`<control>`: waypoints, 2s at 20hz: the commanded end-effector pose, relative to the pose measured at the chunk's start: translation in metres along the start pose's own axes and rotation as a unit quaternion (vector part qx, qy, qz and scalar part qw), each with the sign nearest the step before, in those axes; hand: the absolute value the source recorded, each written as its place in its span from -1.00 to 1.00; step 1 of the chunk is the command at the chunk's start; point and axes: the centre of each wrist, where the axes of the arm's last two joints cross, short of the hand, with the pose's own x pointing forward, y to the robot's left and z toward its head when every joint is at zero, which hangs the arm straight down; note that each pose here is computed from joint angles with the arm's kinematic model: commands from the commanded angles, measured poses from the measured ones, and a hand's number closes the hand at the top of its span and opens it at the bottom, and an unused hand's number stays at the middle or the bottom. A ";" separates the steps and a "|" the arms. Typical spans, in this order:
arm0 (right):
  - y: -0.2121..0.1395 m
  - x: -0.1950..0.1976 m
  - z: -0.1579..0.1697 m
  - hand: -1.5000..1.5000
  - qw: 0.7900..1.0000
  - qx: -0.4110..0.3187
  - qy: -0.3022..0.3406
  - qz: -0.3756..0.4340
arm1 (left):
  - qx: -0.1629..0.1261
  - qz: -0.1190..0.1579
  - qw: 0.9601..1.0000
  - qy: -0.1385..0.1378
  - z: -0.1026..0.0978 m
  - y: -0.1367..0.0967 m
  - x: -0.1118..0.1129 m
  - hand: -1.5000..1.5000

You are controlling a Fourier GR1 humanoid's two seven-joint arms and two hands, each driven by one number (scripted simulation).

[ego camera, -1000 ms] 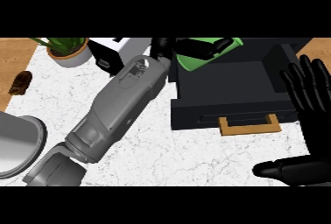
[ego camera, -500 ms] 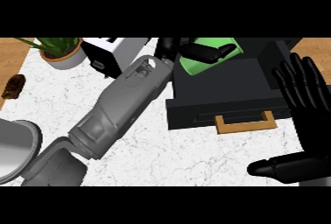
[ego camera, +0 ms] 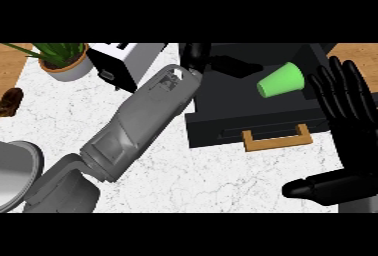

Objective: Pick up the cup, place it into the drawer and close the drawer

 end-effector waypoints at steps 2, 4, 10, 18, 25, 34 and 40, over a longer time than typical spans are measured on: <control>0.008 -0.007 0.004 -1.00 1.000 0.010 -0.005 -0.022 | 0.005 0.051 0.999 -0.016 0.002 -0.005 0.007 -1.00; 0.001 0.005 0.009 -1.00 1.000 0.009 -0.005 -0.026 | 0.000 0.071 0.997 -0.025 0.004 -0.006 0.006 -1.00; -0.003 0.006 0.015 -1.00 0.998 0.018 -0.001 -0.052 | 0.009 0.143 0.987 -0.071 0.005 -0.009 0.016 -1.00; -0.019 0.025 0.019 1.00 0.996 0.072 0.024 0.041 | 0.022 0.193 0.979 -0.060 0.004 0.037 0.016 -1.00; -0.021 0.030 0.033 1.00 0.984 0.111 0.057 0.129 | 0.074 0.208 0.975 -0.031 0.034 0.086 -0.001 -1.00; -0.010 0.007 0.028 1.00 0.973 0.098 0.098 0.186 | 0.098 0.213 0.972 -0.012 0.126 0.160 -0.051 -1.00; -0.017 -0.018 0.016 1.00 0.934 0.175 0.100 0.295 | 0.092 0.228 0.969 -0.011 0.146 0.185 -0.035 -1.00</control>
